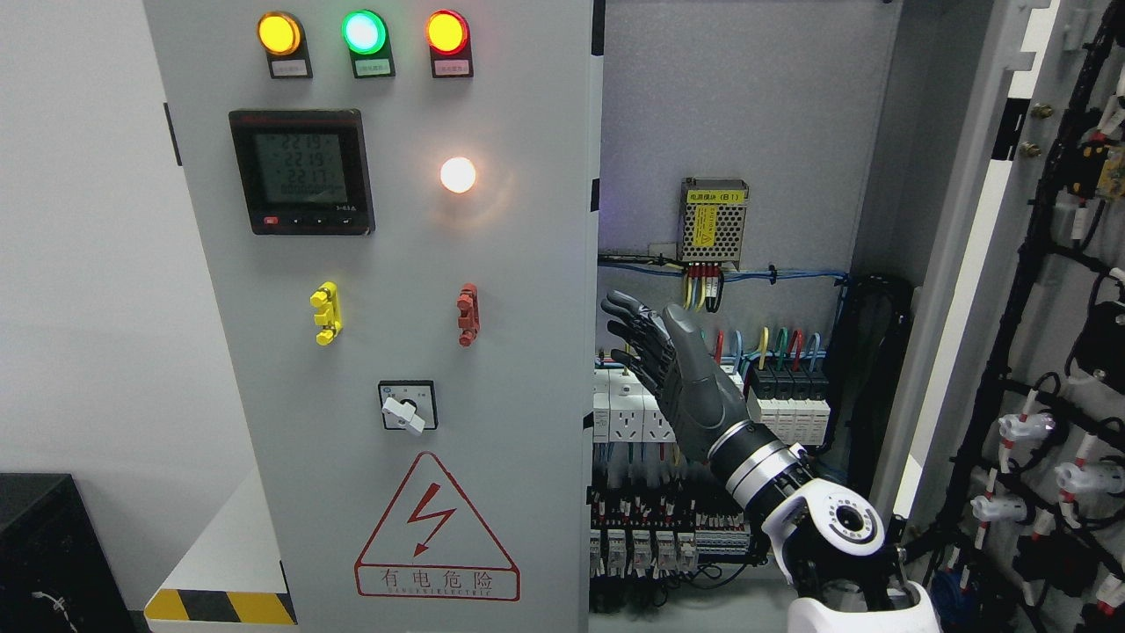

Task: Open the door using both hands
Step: 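Hook the right fingers behind the edge of the indicator-light door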

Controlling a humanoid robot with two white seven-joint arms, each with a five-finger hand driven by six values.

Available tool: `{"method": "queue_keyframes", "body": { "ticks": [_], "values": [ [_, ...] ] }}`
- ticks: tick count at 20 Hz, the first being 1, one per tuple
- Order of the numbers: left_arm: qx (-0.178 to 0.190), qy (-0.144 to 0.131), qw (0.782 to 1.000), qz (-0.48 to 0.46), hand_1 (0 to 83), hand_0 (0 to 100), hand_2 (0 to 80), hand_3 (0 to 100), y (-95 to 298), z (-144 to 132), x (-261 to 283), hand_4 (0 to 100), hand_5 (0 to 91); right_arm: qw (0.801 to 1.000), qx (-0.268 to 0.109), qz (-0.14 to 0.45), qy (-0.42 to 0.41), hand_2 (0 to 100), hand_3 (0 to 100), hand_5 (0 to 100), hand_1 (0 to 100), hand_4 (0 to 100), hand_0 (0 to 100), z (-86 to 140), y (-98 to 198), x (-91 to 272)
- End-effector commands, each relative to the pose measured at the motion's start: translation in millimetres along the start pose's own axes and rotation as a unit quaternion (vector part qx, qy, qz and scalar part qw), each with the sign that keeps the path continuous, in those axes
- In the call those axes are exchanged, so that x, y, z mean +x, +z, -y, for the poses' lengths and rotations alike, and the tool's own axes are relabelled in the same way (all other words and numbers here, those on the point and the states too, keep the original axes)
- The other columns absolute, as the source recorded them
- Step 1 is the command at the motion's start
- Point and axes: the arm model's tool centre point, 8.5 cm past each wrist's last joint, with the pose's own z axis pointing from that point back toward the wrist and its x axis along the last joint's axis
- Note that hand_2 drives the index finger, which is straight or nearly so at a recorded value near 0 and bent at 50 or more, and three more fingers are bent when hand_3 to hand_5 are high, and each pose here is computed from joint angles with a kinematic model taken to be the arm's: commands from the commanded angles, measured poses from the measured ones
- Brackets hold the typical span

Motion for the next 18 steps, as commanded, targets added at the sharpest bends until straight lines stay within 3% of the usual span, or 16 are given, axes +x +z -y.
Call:
{"method": "queue_keyframes", "body": {
  "ticks": [1, 7, 18],
  "values": [
    [-0.001, -0.011, 1.0, -0.002, 0.0, 0, 0.0, 0, -0.2, 1.2, -0.4, 0, 0.0, 1.0, 0.008, -0.001, -0.015, 0, 0, 0, 0, 0, 0, 4.2, 0.0, 2.6],
    [-0.001, -0.011, 1.0, -0.002, 0.0, 0, 0.0, 0, -0.2, 1.2, -0.4, 0, 0.0, 0.999, 0.042, -0.001, -0.016, 0, 0, 0, 0, 0, 0, 0.4, -4.9, 7.7],
    [-0.001, -0.011, 1.0, -0.002, 0.0, 0, 0.0, 0, -0.2, 1.2, -0.4, 0, 0.0, 0.998, 0.039, -0.031, -0.043, 0, 0, 0, 0, 0, 0, 8.3, -8.1, 0.4]
  ]
}}
